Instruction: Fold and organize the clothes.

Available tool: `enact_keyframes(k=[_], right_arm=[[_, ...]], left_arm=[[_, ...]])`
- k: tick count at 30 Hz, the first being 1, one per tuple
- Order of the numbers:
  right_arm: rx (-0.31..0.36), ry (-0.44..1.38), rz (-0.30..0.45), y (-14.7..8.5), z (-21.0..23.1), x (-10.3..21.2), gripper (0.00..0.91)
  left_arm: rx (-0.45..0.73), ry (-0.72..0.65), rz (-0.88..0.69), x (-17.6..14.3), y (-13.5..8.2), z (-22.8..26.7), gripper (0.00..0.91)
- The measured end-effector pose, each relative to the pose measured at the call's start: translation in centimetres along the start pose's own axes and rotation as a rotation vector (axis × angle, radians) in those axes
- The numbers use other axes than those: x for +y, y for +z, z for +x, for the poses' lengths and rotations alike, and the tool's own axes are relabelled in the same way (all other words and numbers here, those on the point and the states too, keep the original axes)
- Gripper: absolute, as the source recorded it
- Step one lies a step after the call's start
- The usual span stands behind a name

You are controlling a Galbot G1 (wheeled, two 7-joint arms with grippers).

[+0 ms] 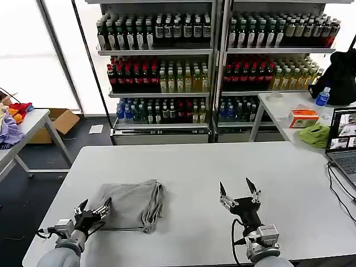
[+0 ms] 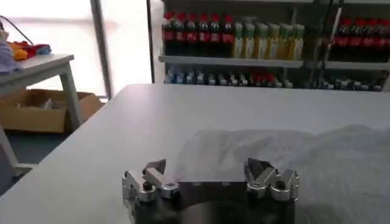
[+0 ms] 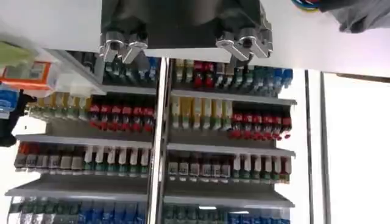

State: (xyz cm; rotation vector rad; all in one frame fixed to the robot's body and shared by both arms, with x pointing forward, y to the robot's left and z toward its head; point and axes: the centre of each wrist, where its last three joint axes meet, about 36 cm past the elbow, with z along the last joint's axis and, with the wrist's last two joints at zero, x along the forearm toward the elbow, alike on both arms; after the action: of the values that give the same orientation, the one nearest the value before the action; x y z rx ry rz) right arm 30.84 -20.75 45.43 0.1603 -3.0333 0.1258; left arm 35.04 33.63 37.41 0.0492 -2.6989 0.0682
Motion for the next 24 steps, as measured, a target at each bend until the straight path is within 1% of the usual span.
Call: enact_keyframes(k=[1,2,3,4,5,6,7,24], right_arm=[[0.000,0.000,0.000,0.0,0.0,0.0,0.907],[0.001,0.000,0.000,0.0,0.0,0.0,0.907],[0.002,-0.001,-0.001,0.0,0.0,0.0,0.907],[0.002,-0.001,-0.001,0.0,0.0,0.0,0.907],[0.001,-0.001,-0.002,0.0,0.0,0.1,0.907],[0.001,-0.001,-0.002,0.1,0.0,0.1,0.907],[0.000,0.000,-0.002,0.1,0.0,0.0,0.907],[0.003,0.001,-0.006,0.5,-1.1,0.1,0.907]], left_arm=[[0.006,0.002,0.005,0.1,0.1,0.0,0.897],[0.011,0.005,0.012,0.1,0.2,0.0,0.786],[0.016,0.009,0.020,0.1,0.2,0.0,0.635],[0.020,0.013,0.027,0.0,0.3,-0.1,0.302],[0.024,0.017,0.033,0.0,0.3,-0.1,0.191],[0.028,0.021,0.039,0.0,0.4,-0.1,0.030],[0.030,0.025,0.045,-0.1,0.5,-0.2,0.000],[0.046,0.060,0.092,-0.4,1.0,-0.4,0.000]])
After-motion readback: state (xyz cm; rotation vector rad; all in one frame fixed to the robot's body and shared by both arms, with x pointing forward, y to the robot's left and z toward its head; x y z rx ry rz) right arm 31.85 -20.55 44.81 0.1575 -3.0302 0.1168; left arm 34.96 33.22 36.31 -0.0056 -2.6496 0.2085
